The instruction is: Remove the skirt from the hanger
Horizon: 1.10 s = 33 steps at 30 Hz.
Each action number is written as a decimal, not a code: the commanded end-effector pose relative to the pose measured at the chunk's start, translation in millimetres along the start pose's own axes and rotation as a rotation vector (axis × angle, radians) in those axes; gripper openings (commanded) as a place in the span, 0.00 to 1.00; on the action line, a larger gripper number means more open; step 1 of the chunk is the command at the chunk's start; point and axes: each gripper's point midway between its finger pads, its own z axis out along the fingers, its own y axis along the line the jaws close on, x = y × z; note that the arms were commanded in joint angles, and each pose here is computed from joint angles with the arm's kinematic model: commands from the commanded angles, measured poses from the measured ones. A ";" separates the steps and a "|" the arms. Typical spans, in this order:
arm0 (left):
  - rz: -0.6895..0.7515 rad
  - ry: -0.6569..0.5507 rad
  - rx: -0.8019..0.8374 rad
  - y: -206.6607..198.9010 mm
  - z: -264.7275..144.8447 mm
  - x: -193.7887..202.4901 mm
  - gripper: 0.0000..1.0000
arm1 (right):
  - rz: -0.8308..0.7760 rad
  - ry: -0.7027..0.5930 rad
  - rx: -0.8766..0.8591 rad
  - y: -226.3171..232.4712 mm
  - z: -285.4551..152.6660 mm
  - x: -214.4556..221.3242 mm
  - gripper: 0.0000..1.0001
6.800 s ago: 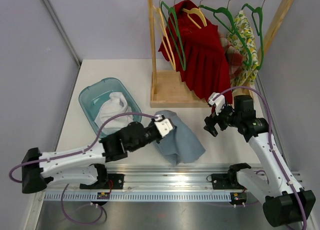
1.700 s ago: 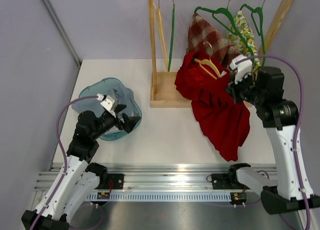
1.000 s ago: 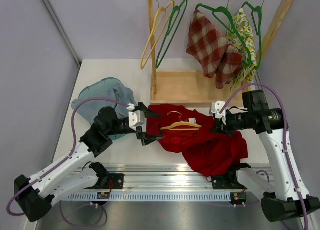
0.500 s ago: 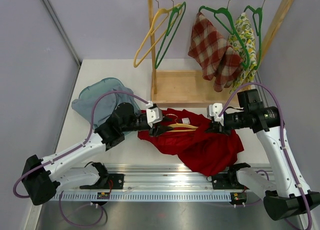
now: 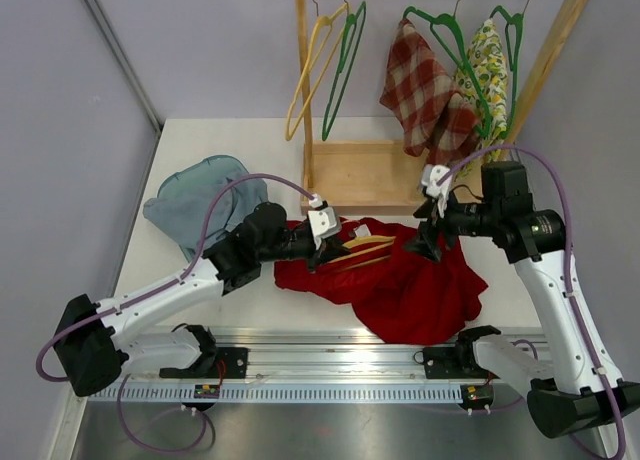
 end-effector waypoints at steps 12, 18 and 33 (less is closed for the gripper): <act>-0.232 -0.209 -0.336 51.1 -0.4 -83.4 0.00 | 0.497 -0.065 0.269 -67.4 2.1 -50.8 0.85; -0.253 -0.208 -0.329 47.2 6.9 -87.8 0.00 | 0.453 0.026 0.366 -83.8 15.4 -39.9 0.78; -0.131 -0.191 -0.298 41.0 7.9 -84.3 0.00 | 0.341 0.015 0.335 -92.8 20.8 -71.2 0.00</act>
